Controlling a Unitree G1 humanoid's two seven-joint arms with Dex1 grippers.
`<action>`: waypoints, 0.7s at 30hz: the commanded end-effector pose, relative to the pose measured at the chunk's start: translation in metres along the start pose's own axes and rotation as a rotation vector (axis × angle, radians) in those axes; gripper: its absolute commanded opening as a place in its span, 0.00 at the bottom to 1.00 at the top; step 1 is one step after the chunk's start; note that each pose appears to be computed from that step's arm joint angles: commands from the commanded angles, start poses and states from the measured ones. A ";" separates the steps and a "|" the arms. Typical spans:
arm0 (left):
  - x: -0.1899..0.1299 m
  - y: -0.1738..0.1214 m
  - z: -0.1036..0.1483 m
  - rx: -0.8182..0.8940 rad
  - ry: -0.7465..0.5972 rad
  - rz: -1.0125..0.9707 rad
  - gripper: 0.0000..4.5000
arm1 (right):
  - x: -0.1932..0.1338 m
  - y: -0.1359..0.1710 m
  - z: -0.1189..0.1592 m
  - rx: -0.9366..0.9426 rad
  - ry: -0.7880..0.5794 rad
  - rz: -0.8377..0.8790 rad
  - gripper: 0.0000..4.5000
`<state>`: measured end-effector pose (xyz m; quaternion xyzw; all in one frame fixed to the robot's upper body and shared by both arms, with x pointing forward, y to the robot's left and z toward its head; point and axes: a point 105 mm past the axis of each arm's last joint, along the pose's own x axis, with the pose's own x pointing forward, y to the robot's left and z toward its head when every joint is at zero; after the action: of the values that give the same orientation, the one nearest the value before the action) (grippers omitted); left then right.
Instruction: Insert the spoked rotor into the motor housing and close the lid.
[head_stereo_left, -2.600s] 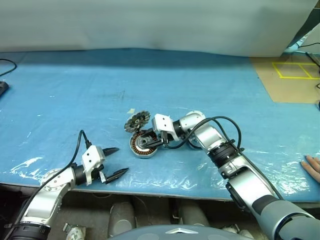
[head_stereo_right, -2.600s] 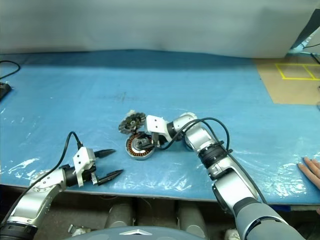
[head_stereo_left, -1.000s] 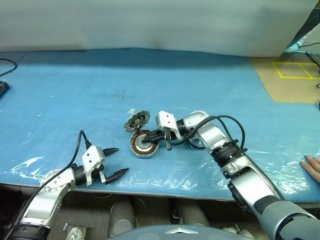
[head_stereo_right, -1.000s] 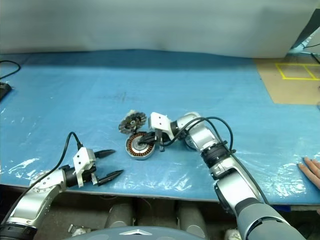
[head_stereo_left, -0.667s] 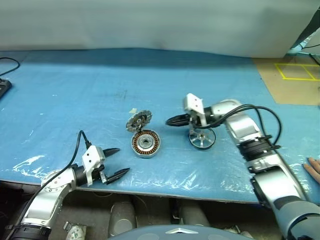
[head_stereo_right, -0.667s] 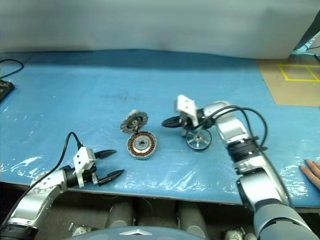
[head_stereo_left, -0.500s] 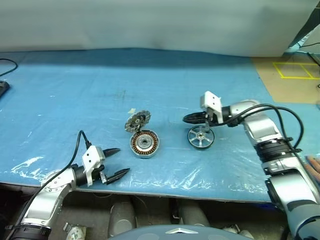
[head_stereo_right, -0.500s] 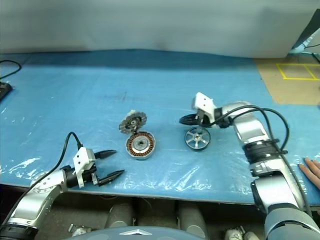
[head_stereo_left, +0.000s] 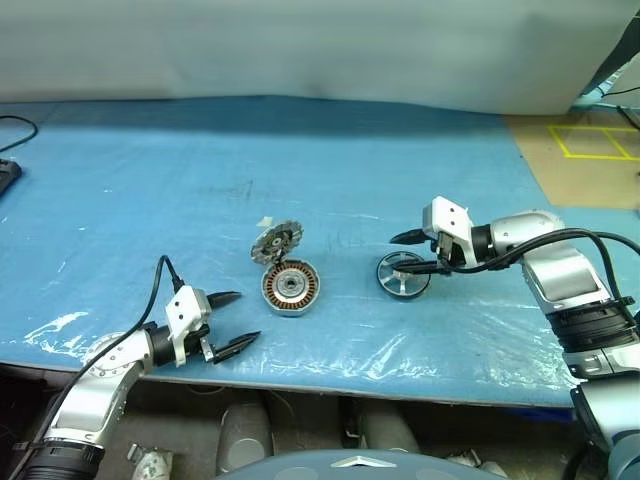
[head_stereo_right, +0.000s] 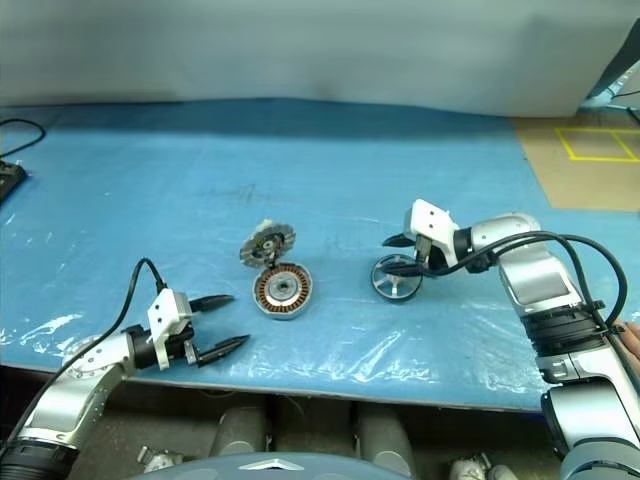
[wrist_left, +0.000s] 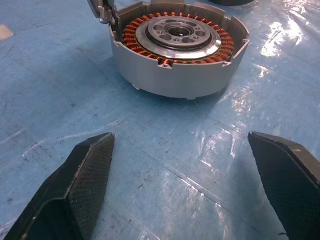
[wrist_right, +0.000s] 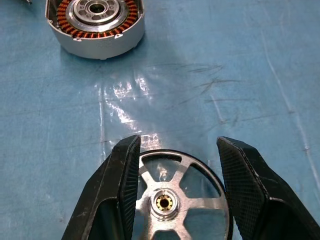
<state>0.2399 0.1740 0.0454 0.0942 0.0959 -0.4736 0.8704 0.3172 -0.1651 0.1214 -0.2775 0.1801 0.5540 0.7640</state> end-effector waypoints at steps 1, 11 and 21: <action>-0.001 -0.001 0.002 0.010 -0.007 -0.004 1.00 | -0.010 -0.002 0.000 -0.027 0.030 -0.024 0.57; 0.000 -0.004 0.006 0.006 -0.008 -0.008 1.00 | -0.021 0.002 -0.014 -0.023 0.102 -0.033 0.57; 0.001 -0.004 0.011 0.009 -0.008 -0.008 1.00 | -0.009 0.012 -0.028 -0.038 0.171 -0.010 0.57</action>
<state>0.2380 0.1696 0.0479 0.0899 0.1032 -0.4743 0.8696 0.3044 -0.1903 0.0952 -0.3196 0.2475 0.5249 0.7490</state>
